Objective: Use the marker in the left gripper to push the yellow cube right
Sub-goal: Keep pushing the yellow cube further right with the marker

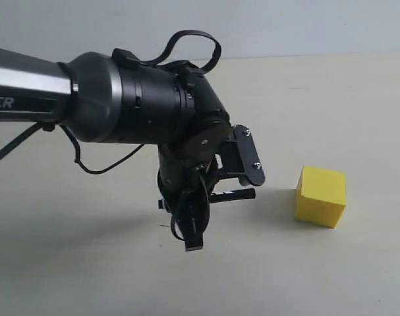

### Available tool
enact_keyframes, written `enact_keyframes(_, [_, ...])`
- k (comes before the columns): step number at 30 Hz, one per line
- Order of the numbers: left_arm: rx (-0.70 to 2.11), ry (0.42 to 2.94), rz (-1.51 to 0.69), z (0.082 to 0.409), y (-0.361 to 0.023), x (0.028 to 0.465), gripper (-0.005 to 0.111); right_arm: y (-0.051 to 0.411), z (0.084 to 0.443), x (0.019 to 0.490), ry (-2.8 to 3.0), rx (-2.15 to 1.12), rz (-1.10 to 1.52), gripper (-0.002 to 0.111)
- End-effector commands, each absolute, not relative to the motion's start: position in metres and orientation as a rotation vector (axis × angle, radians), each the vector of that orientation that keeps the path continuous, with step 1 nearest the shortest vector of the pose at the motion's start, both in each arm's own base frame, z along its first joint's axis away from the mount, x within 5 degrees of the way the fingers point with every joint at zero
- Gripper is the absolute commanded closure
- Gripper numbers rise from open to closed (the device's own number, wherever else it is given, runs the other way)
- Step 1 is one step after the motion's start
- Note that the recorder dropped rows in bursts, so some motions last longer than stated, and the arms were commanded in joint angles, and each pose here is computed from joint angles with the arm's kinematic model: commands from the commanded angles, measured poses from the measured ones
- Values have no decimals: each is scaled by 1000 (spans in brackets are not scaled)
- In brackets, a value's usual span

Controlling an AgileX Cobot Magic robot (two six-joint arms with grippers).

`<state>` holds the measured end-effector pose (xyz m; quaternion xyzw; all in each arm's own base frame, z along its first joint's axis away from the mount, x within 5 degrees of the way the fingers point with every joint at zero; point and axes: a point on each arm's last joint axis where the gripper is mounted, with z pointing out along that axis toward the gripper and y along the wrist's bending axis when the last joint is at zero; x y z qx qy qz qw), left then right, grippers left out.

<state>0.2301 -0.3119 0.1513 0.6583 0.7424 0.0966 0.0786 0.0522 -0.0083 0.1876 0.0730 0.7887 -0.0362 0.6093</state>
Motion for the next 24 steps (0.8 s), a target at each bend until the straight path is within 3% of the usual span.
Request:
enact_keyframes(1, [1975, 2169, 259, 133, -333, 234, 107, -8, 187, 52, 1817, 165, -89, 108])
enact_keyframes(10, [2027, 2028, 206, 135, -386, 210, 107, -8, 187, 52, 1817, 165, -89, 108])
enact_keyframes(24, [2029, 2204, 332, 134, -365, 218, 107, -8, 187, 52, 1817, 165, -89, 108])
